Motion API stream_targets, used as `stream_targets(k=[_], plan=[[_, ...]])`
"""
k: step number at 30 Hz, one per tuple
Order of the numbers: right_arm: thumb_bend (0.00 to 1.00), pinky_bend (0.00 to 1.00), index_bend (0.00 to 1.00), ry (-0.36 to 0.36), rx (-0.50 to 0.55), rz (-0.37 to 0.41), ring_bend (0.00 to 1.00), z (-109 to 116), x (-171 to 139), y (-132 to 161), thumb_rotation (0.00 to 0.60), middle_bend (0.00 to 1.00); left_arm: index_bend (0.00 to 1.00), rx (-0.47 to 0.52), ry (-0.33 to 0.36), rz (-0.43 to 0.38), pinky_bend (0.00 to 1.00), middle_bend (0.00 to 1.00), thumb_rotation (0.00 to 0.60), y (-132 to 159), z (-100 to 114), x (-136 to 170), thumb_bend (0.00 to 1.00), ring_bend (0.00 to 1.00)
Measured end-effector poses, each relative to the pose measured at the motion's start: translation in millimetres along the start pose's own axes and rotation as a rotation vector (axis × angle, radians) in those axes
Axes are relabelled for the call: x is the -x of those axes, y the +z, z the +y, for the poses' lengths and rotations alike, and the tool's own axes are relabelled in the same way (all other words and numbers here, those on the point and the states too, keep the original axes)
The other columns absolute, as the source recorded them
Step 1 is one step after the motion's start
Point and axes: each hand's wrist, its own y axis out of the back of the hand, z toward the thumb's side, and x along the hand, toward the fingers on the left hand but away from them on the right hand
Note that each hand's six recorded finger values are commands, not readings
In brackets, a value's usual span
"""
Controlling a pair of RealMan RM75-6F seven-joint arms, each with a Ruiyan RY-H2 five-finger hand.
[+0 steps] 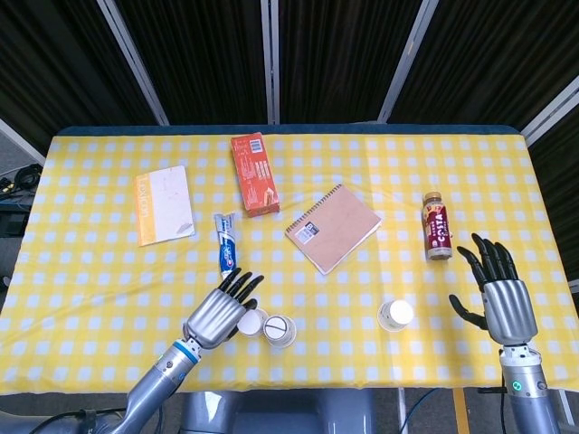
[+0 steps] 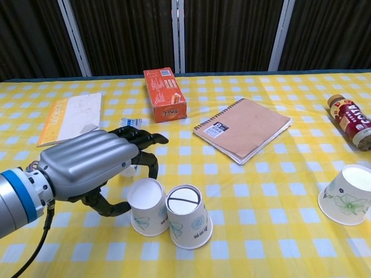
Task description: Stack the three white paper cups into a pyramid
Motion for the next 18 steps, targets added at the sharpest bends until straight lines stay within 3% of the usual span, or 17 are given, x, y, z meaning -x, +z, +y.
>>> stream_targets(k=[11,18], plan=[[0.16,0.04,0.18,0.003,-0.001,0.001,0.0,-1,0,0,0.6,0.0,0.48,0.005,0.013,-0.001,0.0,0.0,0.6,-3,6,8,0.32,0.0],[0.16,0.04,0.18,0.004,-0.004,0.0,0.0,-1,0,1,0.6,0.0,0.47,-0.012,-0.016,0.004,0.0,0.0,0.6,-8,4,15,0.32,0.0]])
